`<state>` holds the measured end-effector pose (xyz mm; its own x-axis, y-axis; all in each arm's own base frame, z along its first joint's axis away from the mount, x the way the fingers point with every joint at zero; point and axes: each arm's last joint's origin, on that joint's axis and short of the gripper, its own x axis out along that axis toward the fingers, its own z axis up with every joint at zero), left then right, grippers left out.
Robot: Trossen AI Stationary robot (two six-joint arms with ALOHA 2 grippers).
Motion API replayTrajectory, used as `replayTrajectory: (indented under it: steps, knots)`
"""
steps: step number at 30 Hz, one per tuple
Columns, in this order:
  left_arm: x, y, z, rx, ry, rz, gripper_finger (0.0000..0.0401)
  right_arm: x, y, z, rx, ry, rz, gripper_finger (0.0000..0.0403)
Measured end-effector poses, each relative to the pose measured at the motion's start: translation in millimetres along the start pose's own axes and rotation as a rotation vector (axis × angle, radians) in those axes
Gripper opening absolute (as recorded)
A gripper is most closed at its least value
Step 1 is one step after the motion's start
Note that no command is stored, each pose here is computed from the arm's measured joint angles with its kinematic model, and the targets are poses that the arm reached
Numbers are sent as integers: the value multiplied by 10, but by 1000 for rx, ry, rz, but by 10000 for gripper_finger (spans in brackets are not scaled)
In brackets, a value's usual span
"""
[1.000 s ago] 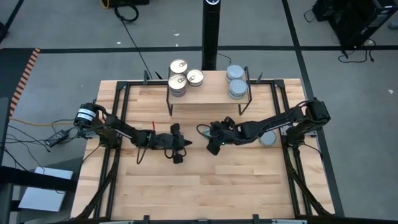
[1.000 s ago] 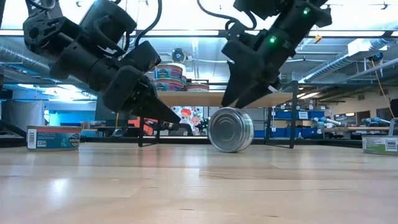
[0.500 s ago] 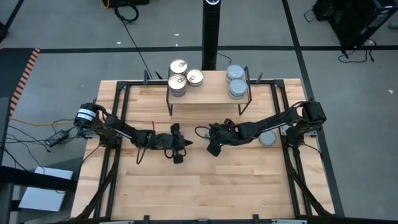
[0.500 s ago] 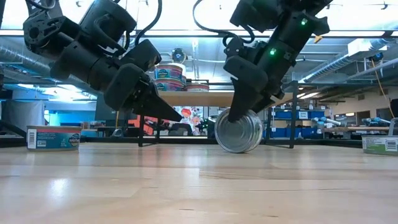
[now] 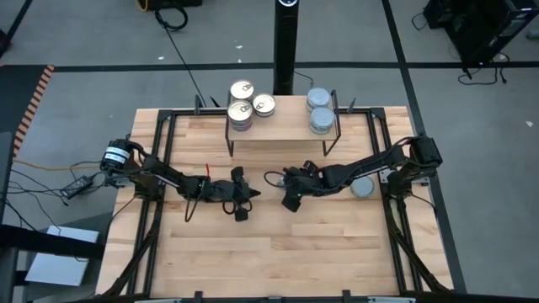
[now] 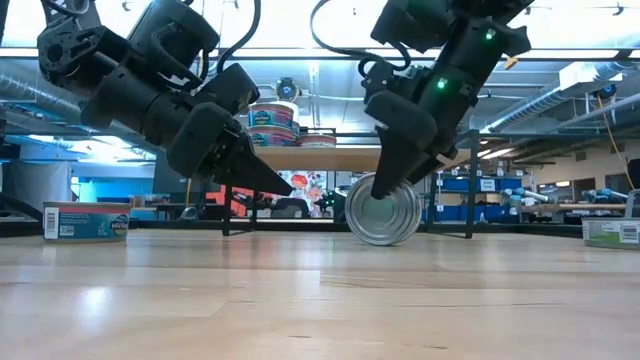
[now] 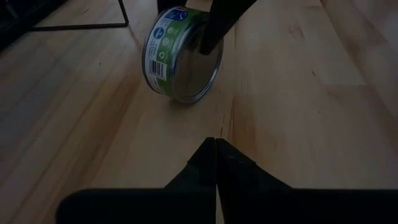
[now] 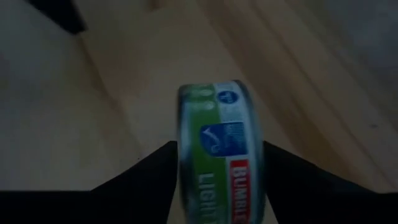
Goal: Stack canned seafood by type on shelf
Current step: Put the green tuna can on the shelf
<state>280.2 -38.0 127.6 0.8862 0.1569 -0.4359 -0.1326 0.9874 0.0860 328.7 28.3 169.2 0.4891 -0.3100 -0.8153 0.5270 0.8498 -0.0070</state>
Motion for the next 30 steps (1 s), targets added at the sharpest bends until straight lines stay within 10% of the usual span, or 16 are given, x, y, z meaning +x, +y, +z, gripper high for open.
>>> replayTrajectory:
  steps: [11,30]
  knots:
    - [1,0,-1,1,1,-1,2,-118,-48,26,-40,31,47,245]
    - [1,-1,1,2,0,-2,2,-112,-63,24,-53,66,80,153]
